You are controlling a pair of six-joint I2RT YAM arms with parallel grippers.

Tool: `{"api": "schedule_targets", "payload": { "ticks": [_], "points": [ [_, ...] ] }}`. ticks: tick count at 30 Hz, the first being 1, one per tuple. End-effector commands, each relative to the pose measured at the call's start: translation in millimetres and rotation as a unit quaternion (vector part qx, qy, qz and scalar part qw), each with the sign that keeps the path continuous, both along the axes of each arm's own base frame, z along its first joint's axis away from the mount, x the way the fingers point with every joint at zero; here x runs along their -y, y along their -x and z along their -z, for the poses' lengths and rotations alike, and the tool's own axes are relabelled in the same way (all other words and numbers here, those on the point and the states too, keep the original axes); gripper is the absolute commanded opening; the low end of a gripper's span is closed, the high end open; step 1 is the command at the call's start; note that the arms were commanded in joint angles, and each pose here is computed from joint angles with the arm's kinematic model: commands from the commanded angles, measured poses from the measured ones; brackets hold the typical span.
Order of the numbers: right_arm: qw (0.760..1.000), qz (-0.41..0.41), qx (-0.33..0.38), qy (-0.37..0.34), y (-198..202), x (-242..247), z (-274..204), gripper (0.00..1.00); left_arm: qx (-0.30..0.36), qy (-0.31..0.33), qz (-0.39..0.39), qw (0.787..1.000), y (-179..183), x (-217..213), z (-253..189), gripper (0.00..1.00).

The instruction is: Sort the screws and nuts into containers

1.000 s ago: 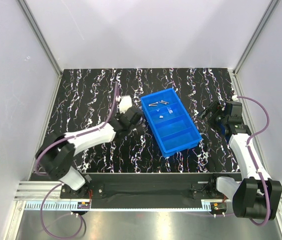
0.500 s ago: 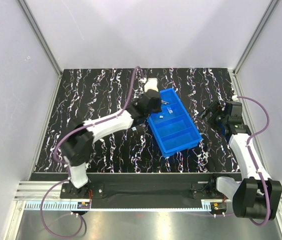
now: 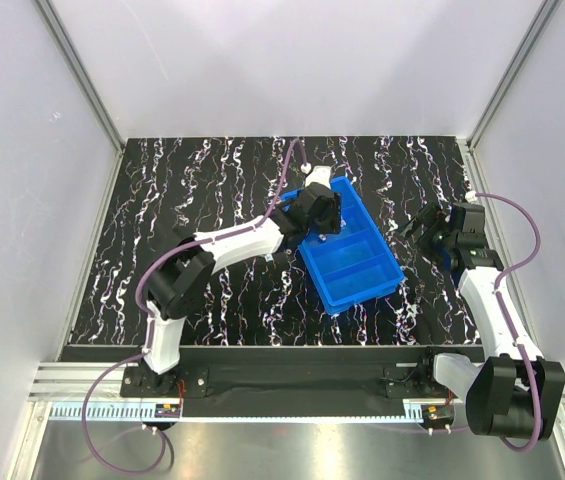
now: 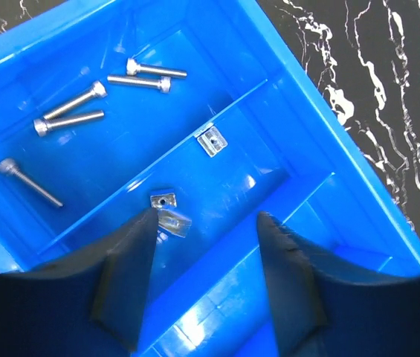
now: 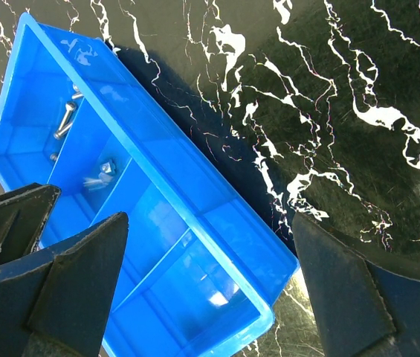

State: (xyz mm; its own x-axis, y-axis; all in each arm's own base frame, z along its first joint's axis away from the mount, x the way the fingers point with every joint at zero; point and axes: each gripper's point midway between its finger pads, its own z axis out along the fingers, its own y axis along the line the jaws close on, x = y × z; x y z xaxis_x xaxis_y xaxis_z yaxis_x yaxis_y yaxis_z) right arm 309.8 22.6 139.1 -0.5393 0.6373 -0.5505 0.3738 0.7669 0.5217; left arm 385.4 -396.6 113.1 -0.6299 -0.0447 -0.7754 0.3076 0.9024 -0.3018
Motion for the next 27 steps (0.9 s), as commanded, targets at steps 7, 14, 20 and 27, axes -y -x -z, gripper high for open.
{"api": "schedule_targets", "payload": {
  "ticks": [7, 14, 20, 27],
  "points": [
    [1.0, -0.003, 0.02, 0.008, -4, 1, -12, 1.0, 0.11, 0.073, -0.059, 0.99, 19, -69, -125, 0.75],
    [1.0, -0.006, 0.019, 0.002, -4, -2, -7, 1.0, 0.037, 0.019, -0.176, 0.984, 46, -173, -53, 0.75],
    [1.0, -0.013, 0.019, -0.009, -6, -6, -5, 1.0, 0.038, -0.05, -0.096, 0.993, 46, -172, -8, 0.73],
    [1.0, -0.009, 0.015, 0.001, -2, -2, -6, 1.0, 0.027, -0.127, -0.084, 0.988, 20, -173, 20, 0.66]
  ]
}}
